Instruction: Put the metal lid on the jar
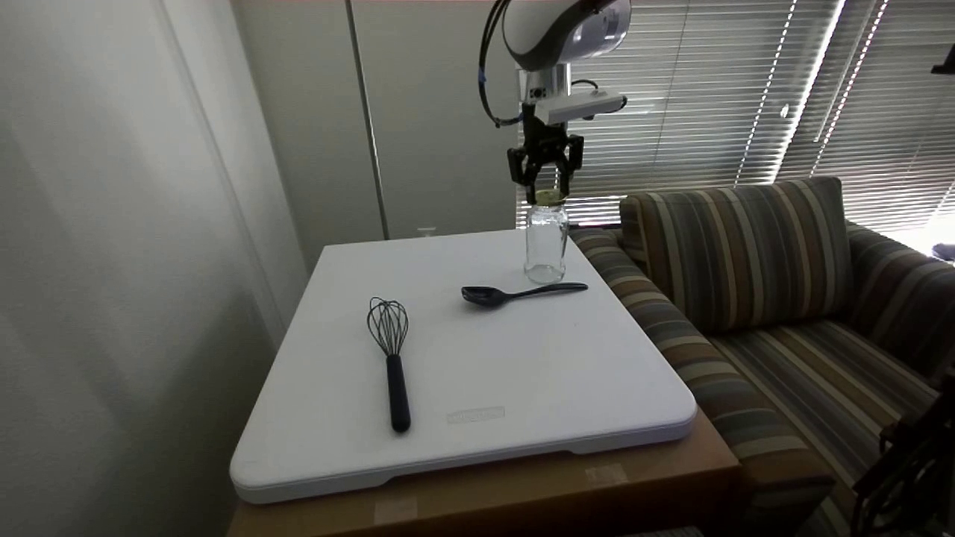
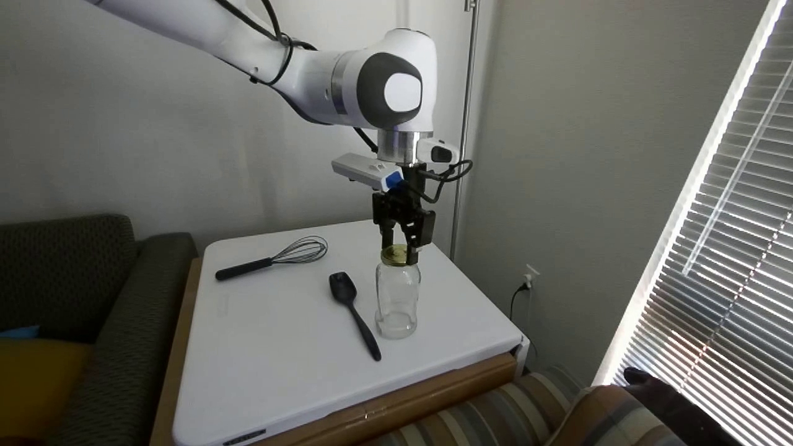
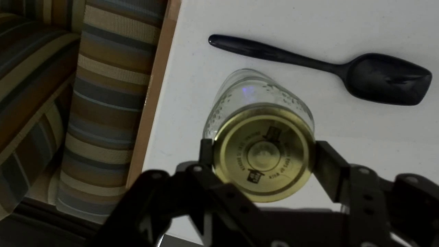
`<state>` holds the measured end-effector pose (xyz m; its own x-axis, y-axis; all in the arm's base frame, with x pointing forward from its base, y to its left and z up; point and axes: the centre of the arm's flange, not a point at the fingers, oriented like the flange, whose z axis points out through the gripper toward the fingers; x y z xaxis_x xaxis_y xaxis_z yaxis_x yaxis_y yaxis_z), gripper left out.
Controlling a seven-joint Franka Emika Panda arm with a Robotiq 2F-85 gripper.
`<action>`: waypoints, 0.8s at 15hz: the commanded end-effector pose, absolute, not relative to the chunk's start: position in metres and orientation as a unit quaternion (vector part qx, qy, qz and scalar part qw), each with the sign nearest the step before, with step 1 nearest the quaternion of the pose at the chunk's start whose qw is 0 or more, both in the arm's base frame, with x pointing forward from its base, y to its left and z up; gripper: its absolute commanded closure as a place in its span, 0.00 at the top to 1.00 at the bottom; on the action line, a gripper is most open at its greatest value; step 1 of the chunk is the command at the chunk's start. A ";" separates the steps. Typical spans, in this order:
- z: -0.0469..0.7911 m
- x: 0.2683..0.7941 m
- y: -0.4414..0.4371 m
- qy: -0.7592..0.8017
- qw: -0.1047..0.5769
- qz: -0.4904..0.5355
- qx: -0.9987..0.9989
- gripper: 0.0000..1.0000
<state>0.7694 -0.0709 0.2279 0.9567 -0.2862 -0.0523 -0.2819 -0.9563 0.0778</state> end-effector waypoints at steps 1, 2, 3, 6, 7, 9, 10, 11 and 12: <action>0.221 0.769 -0.069 -0.151 0.026 -0.040 0.987 0.95; 0.223 0.769 -0.068 -0.152 0.029 -0.039 0.987 0.98; 0.226 0.769 -0.065 -0.152 0.033 -0.036 0.987 1.00; 0.242 0.770 -0.059 -0.153 0.043 -0.024 0.987 1.00; 0.250 0.769 -0.056 -0.152 0.047 -0.018 0.987 1.00; 0.269 0.771 -0.050 -0.150 0.056 -0.006 0.987 1.00; 0.279 0.772 -0.047 -0.151 0.063 0.000 0.987 1.00; 0.289 0.773 -0.045 -0.153 0.075 0.004 0.985 1.00; 0.298 0.773 -0.043 -0.156 0.086 0.010 0.984 1.00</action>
